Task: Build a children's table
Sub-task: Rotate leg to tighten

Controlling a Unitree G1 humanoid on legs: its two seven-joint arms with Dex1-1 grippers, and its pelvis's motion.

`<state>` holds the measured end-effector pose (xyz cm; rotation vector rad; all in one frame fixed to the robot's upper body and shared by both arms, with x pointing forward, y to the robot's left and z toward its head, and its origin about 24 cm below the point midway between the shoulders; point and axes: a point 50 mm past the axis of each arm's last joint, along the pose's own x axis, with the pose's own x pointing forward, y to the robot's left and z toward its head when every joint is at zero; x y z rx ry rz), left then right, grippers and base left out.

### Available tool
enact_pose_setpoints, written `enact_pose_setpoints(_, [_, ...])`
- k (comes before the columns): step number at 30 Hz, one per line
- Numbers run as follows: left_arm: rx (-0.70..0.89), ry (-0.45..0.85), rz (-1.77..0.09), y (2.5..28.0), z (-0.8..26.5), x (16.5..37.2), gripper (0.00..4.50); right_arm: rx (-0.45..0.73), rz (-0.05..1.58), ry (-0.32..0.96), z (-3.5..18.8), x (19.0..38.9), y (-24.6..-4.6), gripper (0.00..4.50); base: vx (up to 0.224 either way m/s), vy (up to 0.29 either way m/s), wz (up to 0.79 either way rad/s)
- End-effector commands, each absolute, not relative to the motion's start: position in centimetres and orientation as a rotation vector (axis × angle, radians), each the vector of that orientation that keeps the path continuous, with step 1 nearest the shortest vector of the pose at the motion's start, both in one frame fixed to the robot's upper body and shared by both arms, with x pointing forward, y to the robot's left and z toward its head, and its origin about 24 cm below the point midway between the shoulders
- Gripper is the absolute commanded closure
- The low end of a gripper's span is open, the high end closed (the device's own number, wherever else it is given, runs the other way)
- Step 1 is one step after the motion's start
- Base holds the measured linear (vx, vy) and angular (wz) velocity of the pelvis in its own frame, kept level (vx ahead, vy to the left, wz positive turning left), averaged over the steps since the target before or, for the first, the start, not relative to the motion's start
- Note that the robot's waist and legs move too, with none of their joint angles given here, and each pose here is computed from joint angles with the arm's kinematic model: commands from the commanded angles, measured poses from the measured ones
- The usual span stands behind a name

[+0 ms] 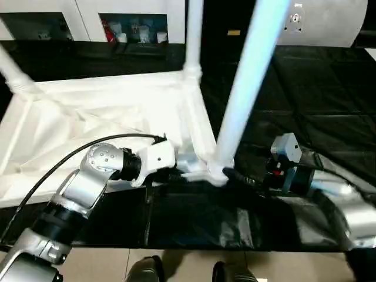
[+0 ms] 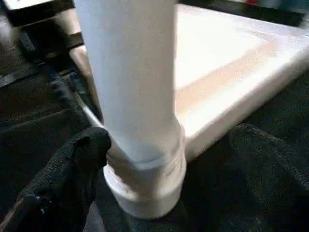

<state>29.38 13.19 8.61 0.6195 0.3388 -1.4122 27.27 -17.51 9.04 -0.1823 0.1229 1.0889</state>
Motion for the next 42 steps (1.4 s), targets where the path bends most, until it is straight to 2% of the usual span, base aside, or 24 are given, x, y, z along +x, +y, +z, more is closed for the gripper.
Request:
enact_pose_setpoints(1, [0.685,0.309,-1.508,12.4,8.9,29.1,4.5,-0.2,1.175,0.15,8.9,26.9,-17.0,0.03,0.0,0.0,0.0])
enact_pose_setpoints(5, [0.709,0.303,-1.551,12.0,8.9,29.0,4.5,-0.201,1.214,0.178,8.5,27.1,-16.6,0.03,0.0,0.0,0.0])
enact_pose_setpoints(14, [0.727,0.282,-1.586,11.4,8.9,29.0,4.5,-0.199,1.251,0.198,8.1,27.7,-16.3,0.94,0.0,0.0,0.0])
enact_pose_setpoints(15, [0.733,0.279,-1.593,11.3,8.9,29.0,4.5,-0.198,1.266,0.205,8.0,27.7,-16.2,0.94,0.0,0.0,0.0])
enact_pose_setpoints(16, [0.735,0.278,-1.594,11.3,8.8,29.0,4.5,-0.198,1.272,0.208,8.0,27.7,-16.2,1.18,0.0,0.0,0.0])
enact_pose_setpoints(20, [0.74,0.278,-1.596,11.3,8.8,29.1,4.5,-0.199,1.288,0.221,7.8,27.6,-16.1,1.39,0.0,0.0,0.0])
enact_pose_setpoints(21, [0.741,0.278,-1.596,11.4,8.8,29.1,4.5,-0.199,1.29,0.222,7.8,27.5,-16.1,1.61,0.0,0.0,0.0])
enact_pose_setpoints(28, [0.718,0.288,-1.567,11.6,8.6,29.3,4.5,-0.176,1.278,0.246,7.2,27.3,-16.2,1.79,0.0,0.0,0.0])
enact_pose_setpoints(33, [0.6,0.304,-1.393,11.1,8.7,30.2,4.5,-0.1,1.1,0.268,6.0,27.6,-15.1,1.83,0.0,0.0,0.0])
enact_pose_setpoints(35, [0.523,0.294,-1.22,10.3,9.5,31.2,4.5,-0.006,0.908,0.251,5.4,28.5,-13.0,1.83,0.0,0.0,0.0])
enact_pose_setpoints(36, [0.519,0.293,-1.211,10.3,9.5,31.3,4.5,-0.001,0.899,0.251,5.4,28.5,-12.9,1.83,0.0,0.0,0.0])
enact_pose_setpoints(38, [0.453,0.28,-1.083,8.9,9.9,31.7,4.5,0.05,0.777,0.245,5.0,29.1,-10.8,1.84,0.0,0.0,0.0])
enact_pose_setpoints(42, [0.375,0.266,-1.005,6.4,10.2,31.5,4.5,0.111,0.63,0.251,4.8,30.3,-8.9,1.84,0.0,0.0,0.0])
